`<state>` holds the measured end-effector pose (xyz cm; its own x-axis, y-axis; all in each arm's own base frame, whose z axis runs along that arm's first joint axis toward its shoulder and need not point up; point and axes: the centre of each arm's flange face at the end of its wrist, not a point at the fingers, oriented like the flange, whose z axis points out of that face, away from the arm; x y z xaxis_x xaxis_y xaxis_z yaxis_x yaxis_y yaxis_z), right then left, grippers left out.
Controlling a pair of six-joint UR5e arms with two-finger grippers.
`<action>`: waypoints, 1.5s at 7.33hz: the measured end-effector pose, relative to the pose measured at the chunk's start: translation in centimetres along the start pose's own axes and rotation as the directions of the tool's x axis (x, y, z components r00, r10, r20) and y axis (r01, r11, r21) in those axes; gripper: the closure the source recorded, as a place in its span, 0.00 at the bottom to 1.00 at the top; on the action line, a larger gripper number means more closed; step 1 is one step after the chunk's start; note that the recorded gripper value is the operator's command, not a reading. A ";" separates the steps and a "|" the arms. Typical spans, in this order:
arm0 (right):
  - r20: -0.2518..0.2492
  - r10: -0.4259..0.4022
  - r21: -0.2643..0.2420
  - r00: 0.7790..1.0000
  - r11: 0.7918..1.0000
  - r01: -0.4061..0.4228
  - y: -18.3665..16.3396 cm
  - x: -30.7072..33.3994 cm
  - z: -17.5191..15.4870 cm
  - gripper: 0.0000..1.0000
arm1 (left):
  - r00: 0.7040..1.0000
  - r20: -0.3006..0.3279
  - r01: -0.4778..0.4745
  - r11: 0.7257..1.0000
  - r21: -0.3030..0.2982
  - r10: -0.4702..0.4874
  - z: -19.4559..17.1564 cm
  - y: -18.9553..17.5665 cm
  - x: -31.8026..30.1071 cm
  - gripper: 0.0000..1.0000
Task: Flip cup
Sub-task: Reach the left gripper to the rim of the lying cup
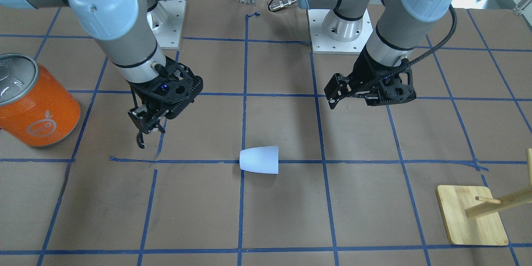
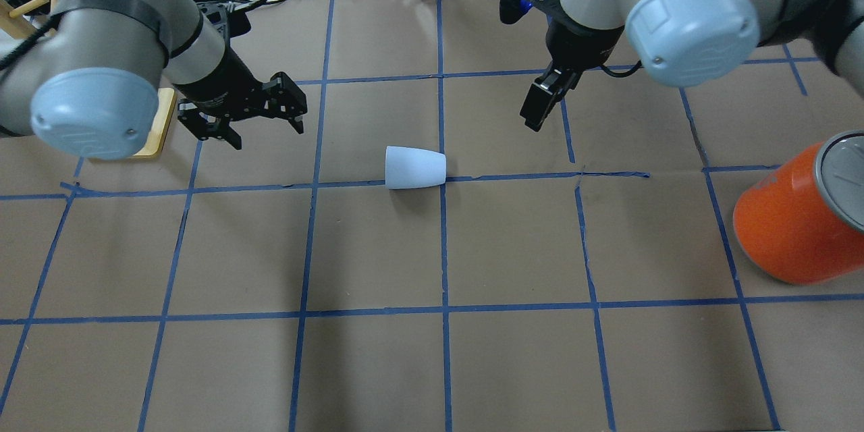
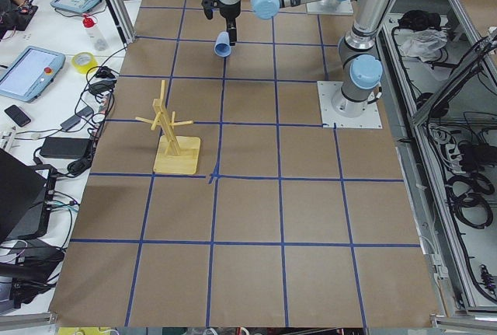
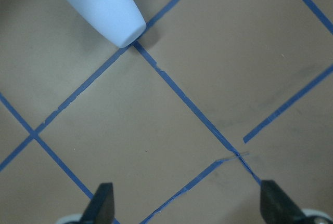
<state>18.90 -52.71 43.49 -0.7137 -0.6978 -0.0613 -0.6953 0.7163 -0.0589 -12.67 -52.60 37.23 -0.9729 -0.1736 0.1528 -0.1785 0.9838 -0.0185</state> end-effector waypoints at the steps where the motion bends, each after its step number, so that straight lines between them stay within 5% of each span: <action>1: -0.031 0.125 0.003 0.992 0.992 -0.125 1.8 0.2 -2.3 0.00 | 0.998 -0.058 -0.006 1.000 0.011 0.007 2.6 -1.2 0.4 0.00; 3: -0.081 0.344 0.029 0.936 0.939 -0.342 4.2 0.2 -5.8 0.00 | 0.972 -0.236 -0.020 1.000 -0.005 0.018 7.1 -3.2 1.9 0.00; 4: -0.111 0.391 0.046 0.913 0.920 -0.389 4.8 0.1 -7.5 0.00 | 0.952 -0.306 -0.024 0.999 -0.028 0.015 9.2 -3.8 2.6 0.00; 8: -0.124 0.435 0.070 0.892 0.901 -0.429 4.6 0.6 -10.9 0.00 | 0.923 -0.385 -0.070 0.988 -0.139 0.011 16.3 -3.3 5.9 0.00; 9: -0.123 0.447 0.076 0.886 0.894 -0.441 4.6 0.6 -11.1 0.00 | 0.917 -0.398 -0.073 0.984 -0.162 0.003 17.4 -3.1 6.2 0.13; 11: -0.121 0.488 0.088 0.864 0.873 -0.480 4.7 0.6 -11.4 0.00 | 0.912 -0.411 -0.076 0.980 -0.184 -0.006 18.7 -3.1 6.5 1.00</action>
<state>14.22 -49.79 54.49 -0.9665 -0.2536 0.0392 -0.2565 0.9603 -0.1098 -21.18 -57.59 19.84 -0.8252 -0.1460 0.5456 -0.0740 0.9856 0.1519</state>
